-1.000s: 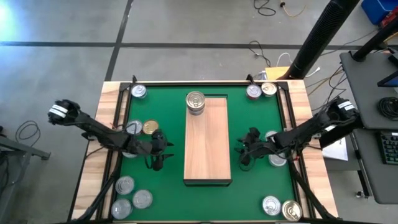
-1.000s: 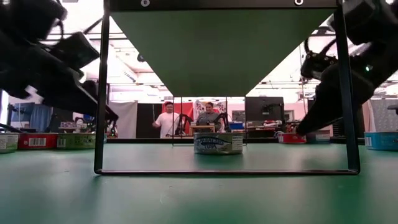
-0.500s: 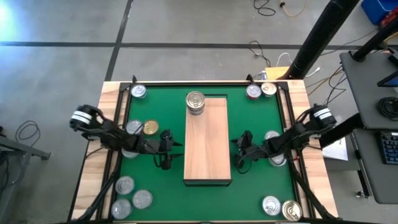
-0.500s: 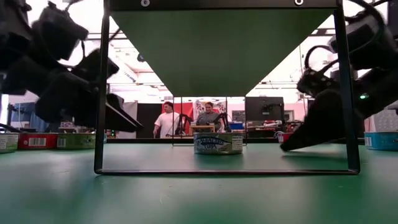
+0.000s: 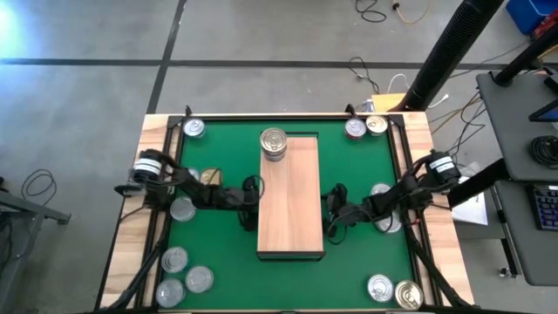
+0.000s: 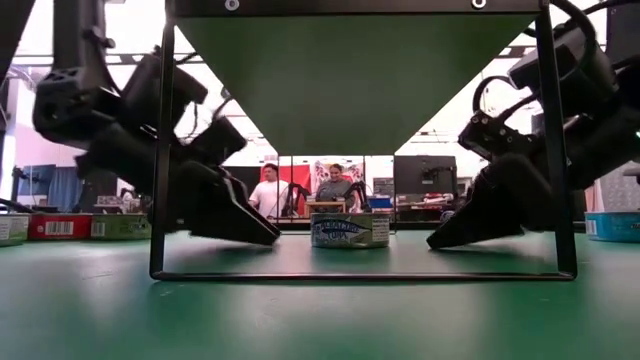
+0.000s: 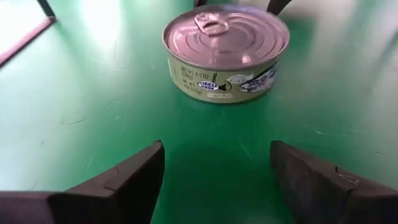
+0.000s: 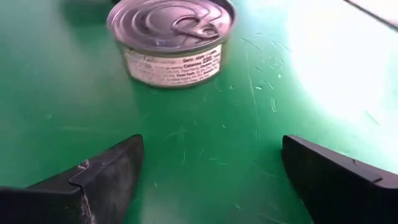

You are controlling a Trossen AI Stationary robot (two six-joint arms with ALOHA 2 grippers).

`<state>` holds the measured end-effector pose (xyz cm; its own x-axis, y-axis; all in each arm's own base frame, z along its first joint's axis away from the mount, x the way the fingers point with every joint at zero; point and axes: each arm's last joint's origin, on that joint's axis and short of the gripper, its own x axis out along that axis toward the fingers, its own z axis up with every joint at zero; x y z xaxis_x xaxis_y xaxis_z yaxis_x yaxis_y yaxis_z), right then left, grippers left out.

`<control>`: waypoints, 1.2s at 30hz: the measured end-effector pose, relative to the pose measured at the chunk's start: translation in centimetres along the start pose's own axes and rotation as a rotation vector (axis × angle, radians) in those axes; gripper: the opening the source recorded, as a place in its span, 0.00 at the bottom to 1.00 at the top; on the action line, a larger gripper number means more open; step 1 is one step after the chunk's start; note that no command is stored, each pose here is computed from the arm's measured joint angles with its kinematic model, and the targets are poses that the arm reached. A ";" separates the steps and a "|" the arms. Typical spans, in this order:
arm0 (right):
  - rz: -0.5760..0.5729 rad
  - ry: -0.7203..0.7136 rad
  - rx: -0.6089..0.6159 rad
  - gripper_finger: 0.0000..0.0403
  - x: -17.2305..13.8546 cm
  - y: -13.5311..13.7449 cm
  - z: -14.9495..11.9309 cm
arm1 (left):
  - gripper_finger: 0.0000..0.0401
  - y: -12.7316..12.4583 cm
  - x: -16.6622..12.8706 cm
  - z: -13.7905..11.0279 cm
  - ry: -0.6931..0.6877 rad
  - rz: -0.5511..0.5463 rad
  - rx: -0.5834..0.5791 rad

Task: Stack canned seafood by type on shelf
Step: Put the green tuna can on the shelf

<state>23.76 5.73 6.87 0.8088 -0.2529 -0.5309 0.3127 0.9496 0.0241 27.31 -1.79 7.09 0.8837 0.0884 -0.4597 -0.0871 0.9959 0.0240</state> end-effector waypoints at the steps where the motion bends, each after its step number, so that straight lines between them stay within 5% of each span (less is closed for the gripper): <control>1: 0.007 -0.008 -0.030 0.93 0.0 0.0 0.1 | 0.69 -0.1 0.4 0.0 -0.001 0.001 0.001; 9: 0.083 -0.051 -0.136 0.93 0.6 -0.7 1.1 | 0.66 -0.1 1.6 -0.9 -0.107 -0.002 -0.025; 13: 0.095 -0.054 -0.144 0.93 1.1 -1.4 1.6 | 0.63 -0.6 2.6 -1.0 -0.159 -0.111 -0.089; 20: 0.181 -0.066 -0.151 0.93 1.9 -1.7 2.7 | 0.60 -2.7 5.1 -0.7 -0.201 -0.143 -0.043; 36: 0.253 -0.213 -0.120 0.93 5.1 -0.9 0.5 | 0.60 -2.8 5.1 -0.1 -0.200 -0.130 -0.073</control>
<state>27.86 3.52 4.53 0.9428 -0.0278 -0.3321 0.0388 0.9989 0.0263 32.03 -4.14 4.61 0.9623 -0.0313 -0.2700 0.0067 0.9958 -0.0918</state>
